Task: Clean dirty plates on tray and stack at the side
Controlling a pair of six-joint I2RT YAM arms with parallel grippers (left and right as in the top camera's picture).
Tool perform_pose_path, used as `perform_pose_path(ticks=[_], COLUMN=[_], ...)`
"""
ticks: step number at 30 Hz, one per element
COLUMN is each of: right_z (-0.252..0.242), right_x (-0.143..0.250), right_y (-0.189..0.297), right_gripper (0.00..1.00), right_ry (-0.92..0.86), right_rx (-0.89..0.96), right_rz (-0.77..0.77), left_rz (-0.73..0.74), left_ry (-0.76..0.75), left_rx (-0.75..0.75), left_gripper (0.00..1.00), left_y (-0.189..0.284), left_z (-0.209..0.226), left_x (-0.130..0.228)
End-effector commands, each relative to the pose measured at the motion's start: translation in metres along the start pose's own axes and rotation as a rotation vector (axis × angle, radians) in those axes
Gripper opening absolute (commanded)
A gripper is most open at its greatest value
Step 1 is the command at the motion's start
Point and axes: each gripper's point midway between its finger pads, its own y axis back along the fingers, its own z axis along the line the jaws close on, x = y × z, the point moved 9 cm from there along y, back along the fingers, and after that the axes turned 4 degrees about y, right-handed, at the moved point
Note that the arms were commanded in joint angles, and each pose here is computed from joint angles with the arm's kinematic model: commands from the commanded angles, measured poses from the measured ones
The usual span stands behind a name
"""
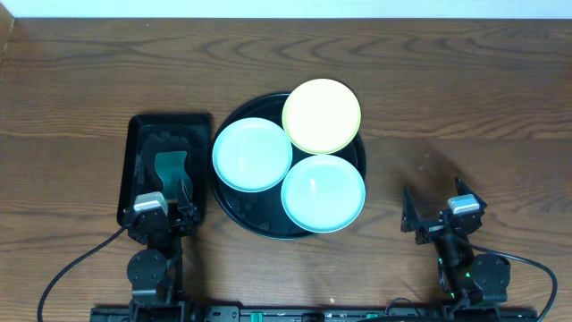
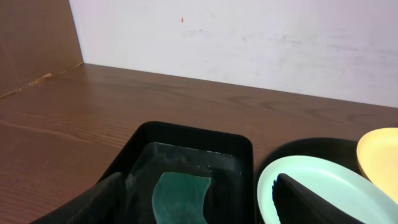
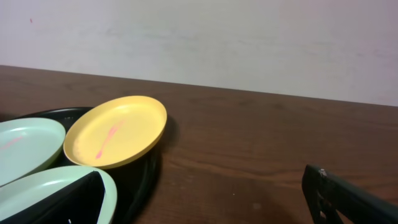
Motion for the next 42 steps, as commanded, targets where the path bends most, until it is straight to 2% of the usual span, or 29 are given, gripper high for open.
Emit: perform_pose_path(ticks=[1,14,19,24,35,39,42], right_z=[0.001,-0.003,0.001,0.000,0.000,0.000,0.003], right_x=[0.000,-0.005,-0.029,-0.065,-0.137,-0.155,-0.172], right_y=[0.000,0.000,0.003,0.014,0.048,0.049,0.042], right_gripper=[0.99,0.99,0.99,0.99,0.99,0.99,0.99], right_ry=[-0.016,-0.012,0.015,0.050,0.241,0.250,0.268], right_rx=[-0.008,0.041,-0.016,-0.006,0.043,0.021,-0.054], right_rz=[-0.001,-0.030,-0.188,-0.383,-0.663,-0.670,-0.648], left_rz=[0.048,0.022,-0.030,-0.094,-0.195,-0.137,-0.039], left_ry=[-0.014,-0.009,-0.003,0.000,-0.004,0.002,0.001], left_rx=[-0.002,0.008,0.172,0.218,0.316,0.322,0.318], left_gripper=[0.76,0.76,0.76,0.75,0.76,0.76,0.75], left_y=[-0.002,-0.002,0.000,0.009,0.033,0.026,0.015], left_z=[0.001,0.000,-0.014,-0.021,-0.040,-0.048,-0.054], left_x=[0.014,0.010,-0.002,-0.031,-0.133,-0.162,-0.188])
